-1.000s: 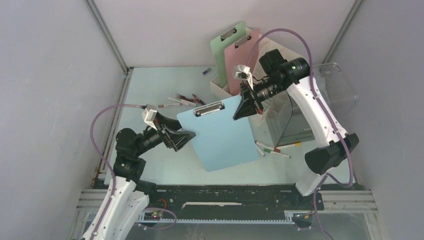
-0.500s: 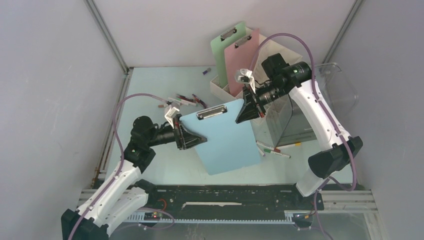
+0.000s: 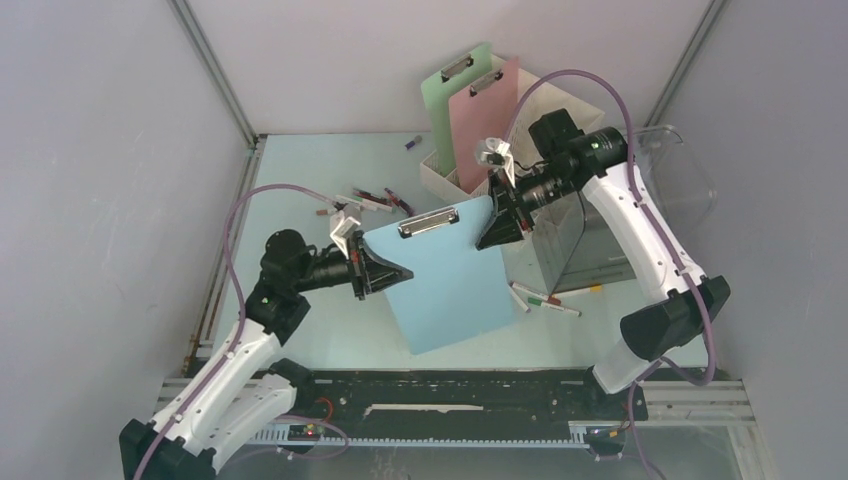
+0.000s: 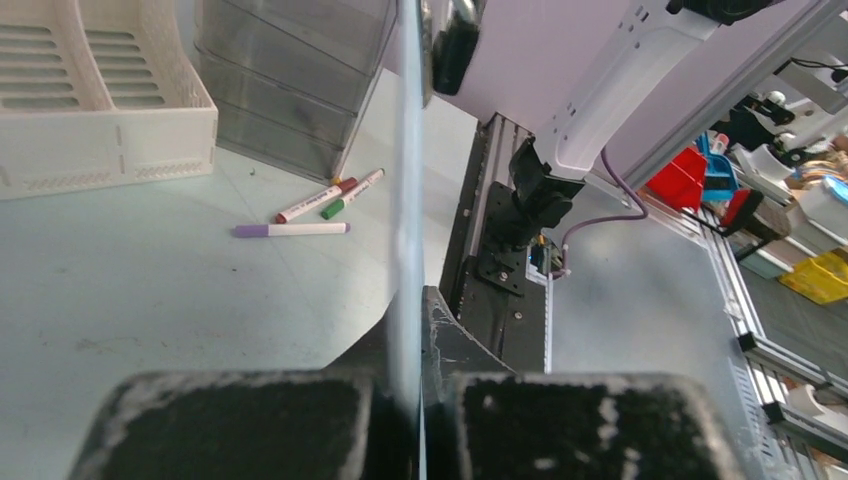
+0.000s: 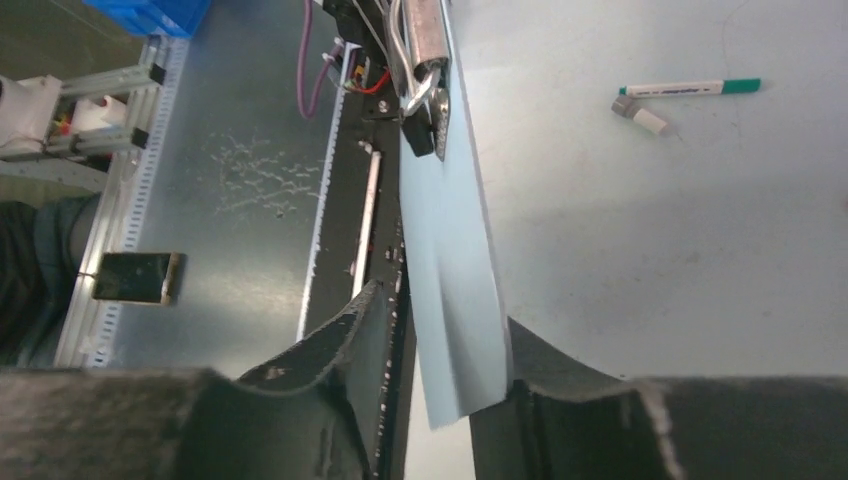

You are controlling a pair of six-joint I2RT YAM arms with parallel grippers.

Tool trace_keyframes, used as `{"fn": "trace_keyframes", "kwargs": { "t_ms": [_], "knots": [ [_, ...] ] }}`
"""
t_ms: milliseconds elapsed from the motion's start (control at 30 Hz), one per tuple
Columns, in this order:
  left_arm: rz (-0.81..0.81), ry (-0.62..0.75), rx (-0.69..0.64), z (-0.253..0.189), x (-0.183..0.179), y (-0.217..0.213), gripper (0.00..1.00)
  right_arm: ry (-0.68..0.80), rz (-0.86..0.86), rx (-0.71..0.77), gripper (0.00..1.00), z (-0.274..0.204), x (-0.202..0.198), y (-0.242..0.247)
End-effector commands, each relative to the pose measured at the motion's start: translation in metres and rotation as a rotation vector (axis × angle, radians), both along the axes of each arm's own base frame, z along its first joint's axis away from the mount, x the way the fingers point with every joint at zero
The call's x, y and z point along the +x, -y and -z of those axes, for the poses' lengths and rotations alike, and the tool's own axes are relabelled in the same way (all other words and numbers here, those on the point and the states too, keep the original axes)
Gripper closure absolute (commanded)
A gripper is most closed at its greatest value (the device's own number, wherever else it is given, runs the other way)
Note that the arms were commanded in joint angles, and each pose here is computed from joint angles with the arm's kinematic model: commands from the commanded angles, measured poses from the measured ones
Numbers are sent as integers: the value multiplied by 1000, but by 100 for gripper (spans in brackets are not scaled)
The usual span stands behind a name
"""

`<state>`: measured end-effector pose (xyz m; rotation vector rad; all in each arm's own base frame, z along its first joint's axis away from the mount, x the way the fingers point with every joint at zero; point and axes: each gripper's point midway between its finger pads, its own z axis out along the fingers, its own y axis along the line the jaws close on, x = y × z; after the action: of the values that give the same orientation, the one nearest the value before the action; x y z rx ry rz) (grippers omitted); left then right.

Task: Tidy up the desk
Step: Place the folder in the storage box.

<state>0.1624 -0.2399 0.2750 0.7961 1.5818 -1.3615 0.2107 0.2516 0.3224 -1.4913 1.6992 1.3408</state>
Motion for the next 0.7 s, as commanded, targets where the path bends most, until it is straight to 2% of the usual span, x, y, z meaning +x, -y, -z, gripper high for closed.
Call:
{"fn": "trace_keyframes", "kwargs": {
  "t_ms": [0, 67, 167, 400, 567, 667],
  "knots": [
    [-49, 134, -67, -39, 1, -4, 100, 61, 6, 44, 48, -17, -6, 2],
    [-76, 143, -74, -42, 2, -6, 100, 72, 22, 34, 36, -18, -4, 4],
    [-132, 151, -68, -44, 10, -10, 100, 106, 75, 14, 25, -22, 2, 11],
    [-245, 191, -78, -63, 30, -21, 100, 195, 237, 50, 14, -48, 10, 50],
    [-339, 249, -112, -94, 55, -24, 100, 267, 294, 99, 6, -57, 3, 63],
    [-414, 317, -155, -123, 71, -29, 100, 291, 326, 115, 5, -60, 2, 69]
  ]
}}
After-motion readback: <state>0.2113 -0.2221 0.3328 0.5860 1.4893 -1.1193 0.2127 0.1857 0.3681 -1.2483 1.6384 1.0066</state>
